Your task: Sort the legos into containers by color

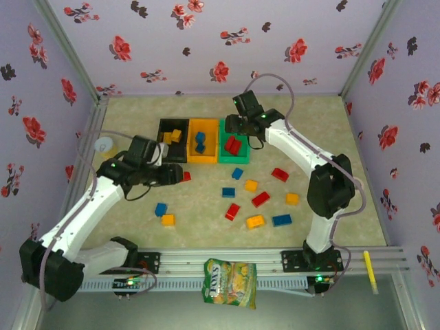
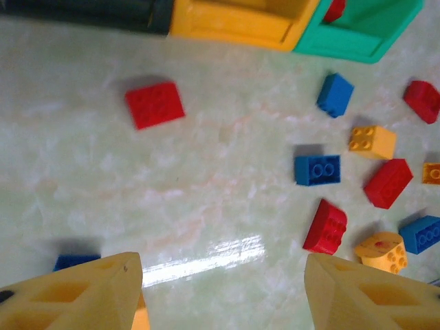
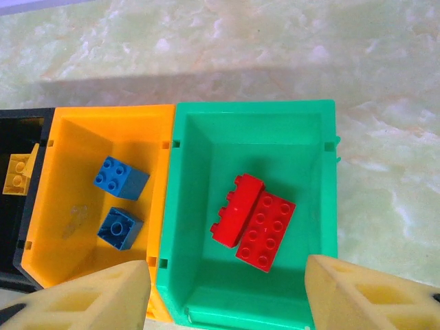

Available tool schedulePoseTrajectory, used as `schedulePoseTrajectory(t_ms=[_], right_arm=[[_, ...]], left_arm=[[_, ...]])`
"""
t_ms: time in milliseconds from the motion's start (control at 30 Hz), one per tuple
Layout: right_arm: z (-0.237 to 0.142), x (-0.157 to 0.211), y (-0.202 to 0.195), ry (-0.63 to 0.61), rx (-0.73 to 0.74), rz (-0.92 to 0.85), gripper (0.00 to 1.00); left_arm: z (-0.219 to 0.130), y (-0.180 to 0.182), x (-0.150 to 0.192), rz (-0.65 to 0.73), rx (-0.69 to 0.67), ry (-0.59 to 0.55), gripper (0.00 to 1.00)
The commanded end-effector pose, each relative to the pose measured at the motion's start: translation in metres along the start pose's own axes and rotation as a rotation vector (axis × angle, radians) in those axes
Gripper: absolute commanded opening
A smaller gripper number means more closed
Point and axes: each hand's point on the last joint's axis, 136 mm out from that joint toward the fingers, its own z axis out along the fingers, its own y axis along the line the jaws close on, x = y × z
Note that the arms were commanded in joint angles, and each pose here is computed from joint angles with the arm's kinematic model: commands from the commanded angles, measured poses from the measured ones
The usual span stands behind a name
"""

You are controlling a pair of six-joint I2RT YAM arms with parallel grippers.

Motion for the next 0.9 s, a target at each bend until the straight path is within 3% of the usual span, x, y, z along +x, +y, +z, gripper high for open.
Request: schedulePoseTrajectory(t_ms=[0,233,367,567,867], right_arm=[[-0.011,-0.005,-0.008,-0.026,0.02,-0.013,0.62],[-0.015,-0.001,-0.011,-0.026,0.023,-0.011,0.63],[-0.015,0.003,-0.012,-0.019,0.022,-0.008,0.63],[-0.015,0.008,-0.015,-0.011,0.025,-0.001,0.64],[-0.019,0.011,-0.021,-0.013,0.05,-0.001,0.65]], left_arm=[[0.0,0.029,0.03,-0.172,-0.1,0.039,0.65],[0.01,0.084,0.086,-0.411,-0.287,0.089,0.65],[0.016,0.098,0.097,-0.437,-0.336,0.093,0.68],[0.03,0.105,0.1,-0.344,-0.37,0.144,0.67],[0.04,0.105,0.083,-0.191,-0.36,0.083,0.65]])
